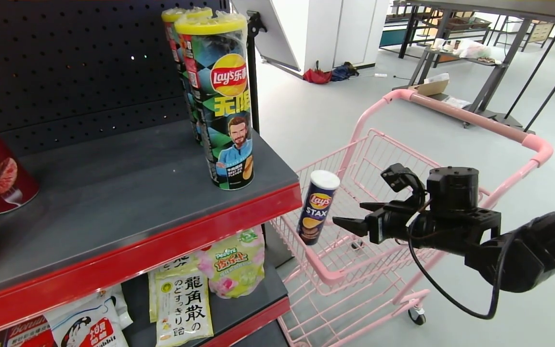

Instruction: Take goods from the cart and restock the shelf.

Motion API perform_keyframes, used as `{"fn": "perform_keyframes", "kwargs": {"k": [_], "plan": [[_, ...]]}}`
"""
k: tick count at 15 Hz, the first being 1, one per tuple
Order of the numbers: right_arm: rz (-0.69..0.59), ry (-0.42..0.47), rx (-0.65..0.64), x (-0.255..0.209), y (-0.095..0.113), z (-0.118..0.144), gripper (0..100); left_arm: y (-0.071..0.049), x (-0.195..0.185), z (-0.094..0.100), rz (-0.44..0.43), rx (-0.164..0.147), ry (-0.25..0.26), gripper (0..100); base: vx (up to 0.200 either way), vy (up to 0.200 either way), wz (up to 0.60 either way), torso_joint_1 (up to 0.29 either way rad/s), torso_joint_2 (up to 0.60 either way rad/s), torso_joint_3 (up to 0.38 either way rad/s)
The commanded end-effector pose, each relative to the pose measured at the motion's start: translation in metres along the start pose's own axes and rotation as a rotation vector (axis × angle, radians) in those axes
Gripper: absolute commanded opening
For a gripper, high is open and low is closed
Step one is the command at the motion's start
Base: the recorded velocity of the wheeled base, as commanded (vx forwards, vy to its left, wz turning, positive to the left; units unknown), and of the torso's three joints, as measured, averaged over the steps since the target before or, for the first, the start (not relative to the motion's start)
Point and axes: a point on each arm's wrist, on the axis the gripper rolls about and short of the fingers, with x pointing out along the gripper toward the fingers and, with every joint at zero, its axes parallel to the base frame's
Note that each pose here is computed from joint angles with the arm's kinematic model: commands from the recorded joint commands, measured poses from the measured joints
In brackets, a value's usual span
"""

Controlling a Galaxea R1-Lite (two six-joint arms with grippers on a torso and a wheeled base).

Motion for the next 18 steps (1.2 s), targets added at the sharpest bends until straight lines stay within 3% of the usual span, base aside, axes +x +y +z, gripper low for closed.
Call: {"fn": "perform_keyframes", "kwargs": {"k": [1, 5, 13, 18], "plan": [[0.022, 0.012, 0.008, 0.016, -0.005, -0.004, 100, 0.000, 0.000, 0.000, 0.000, 0.000, 0.004, 100, 0.000, 0.000, 0.00, 0.000, 0.00, 0.000], [0.070, 0.002, -0.002, 0.035, -0.008, -0.002, 100, 0.000, 0.001, -0.001, -0.002, 0.000, 0.008, 100, 0.000, 0.000, 0.00, 0.000, 0.00, 0.000], [0.047, 0.009, 0.007, 0.070, -0.028, -0.011, 100, -0.001, 0.003, -0.004, -0.006, 0.001, 0.021, 100, 0.000, 0.000, 0.00, 0.000, 0.00, 0.000], [0.056, -0.033, -0.007, 0.082, -0.031, -0.001, 100, -0.001, 0.002, -0.004, -0.003, 0.002, 0.020, 100, 0.000, 0.000, 0.00, 0.000, 0.00, 0.000]]}}
